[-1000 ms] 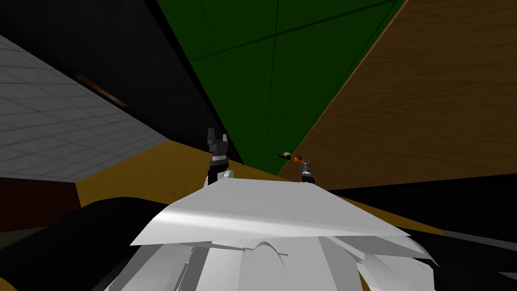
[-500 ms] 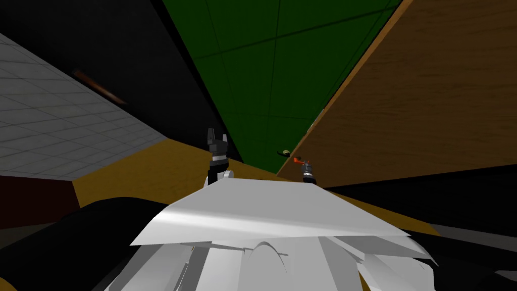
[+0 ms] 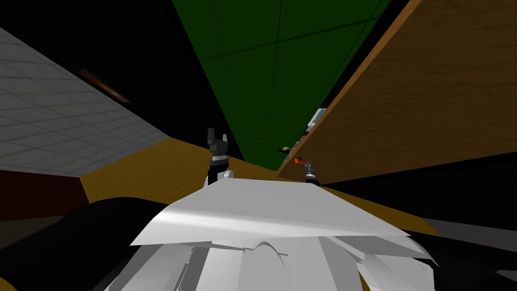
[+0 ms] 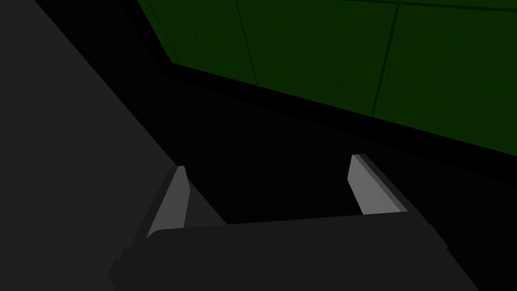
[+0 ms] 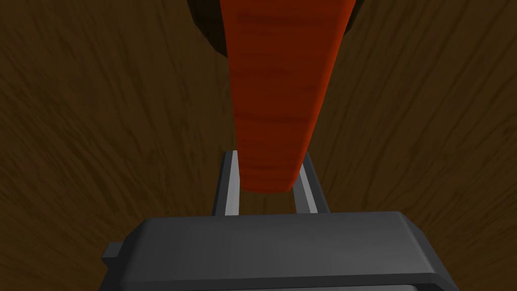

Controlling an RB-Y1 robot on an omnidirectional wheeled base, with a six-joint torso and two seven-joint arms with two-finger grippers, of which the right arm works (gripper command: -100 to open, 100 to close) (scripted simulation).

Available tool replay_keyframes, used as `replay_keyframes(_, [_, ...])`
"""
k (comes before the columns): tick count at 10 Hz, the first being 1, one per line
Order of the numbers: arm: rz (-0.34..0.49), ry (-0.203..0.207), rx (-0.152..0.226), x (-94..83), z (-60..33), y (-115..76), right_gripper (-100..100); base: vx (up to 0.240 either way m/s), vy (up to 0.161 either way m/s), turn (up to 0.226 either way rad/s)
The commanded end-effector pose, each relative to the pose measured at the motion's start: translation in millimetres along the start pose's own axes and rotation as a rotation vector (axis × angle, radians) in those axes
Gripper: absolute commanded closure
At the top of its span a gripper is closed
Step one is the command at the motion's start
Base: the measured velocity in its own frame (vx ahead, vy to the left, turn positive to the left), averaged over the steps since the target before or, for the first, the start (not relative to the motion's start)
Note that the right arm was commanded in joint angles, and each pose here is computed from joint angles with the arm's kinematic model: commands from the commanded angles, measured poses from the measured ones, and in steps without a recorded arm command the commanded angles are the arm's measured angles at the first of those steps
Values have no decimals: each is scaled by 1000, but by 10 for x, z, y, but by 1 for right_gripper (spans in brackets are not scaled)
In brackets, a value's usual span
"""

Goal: Pull the door open

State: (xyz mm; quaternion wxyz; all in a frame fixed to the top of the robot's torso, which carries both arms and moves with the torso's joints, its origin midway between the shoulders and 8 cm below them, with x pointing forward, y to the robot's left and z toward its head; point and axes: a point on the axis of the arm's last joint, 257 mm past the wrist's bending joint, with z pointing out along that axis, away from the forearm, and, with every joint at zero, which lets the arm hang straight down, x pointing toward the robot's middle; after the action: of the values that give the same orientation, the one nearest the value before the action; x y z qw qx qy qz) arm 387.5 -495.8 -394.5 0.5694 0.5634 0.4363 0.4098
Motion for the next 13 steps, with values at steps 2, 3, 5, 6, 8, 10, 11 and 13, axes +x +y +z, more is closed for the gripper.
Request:
replay_keyframes(2, [3, 46, 3, 79, -25, -10, 100, -199, 2, 99])
replay_keyframes(3, [10, 77, -2, 193, -9, 2, 100, -183, -72, 126])
replay_keyframes(5, [21, 126, -10, 391, 20, 26, 100, -187, -81, 173])
replay_keyframes(6, [27, 150, -15, 491, 33, 39, 100, -132, -75, 114])
replay_keyframes(8, [27, 150, -15, 491, 33, 39, 100, -33, -23, -3])
replay_keyframes(10, [20, 133, -8, 380, 39, 34, 100, 7, 6, -25])
replay_keyframes(11, [18, 160, -13, 379, -31, 38, 100, -134, -33, 120])
replay_keyframes(13, [19, 186, -16, 405, -87, 42, 100, -174, -44, 110])
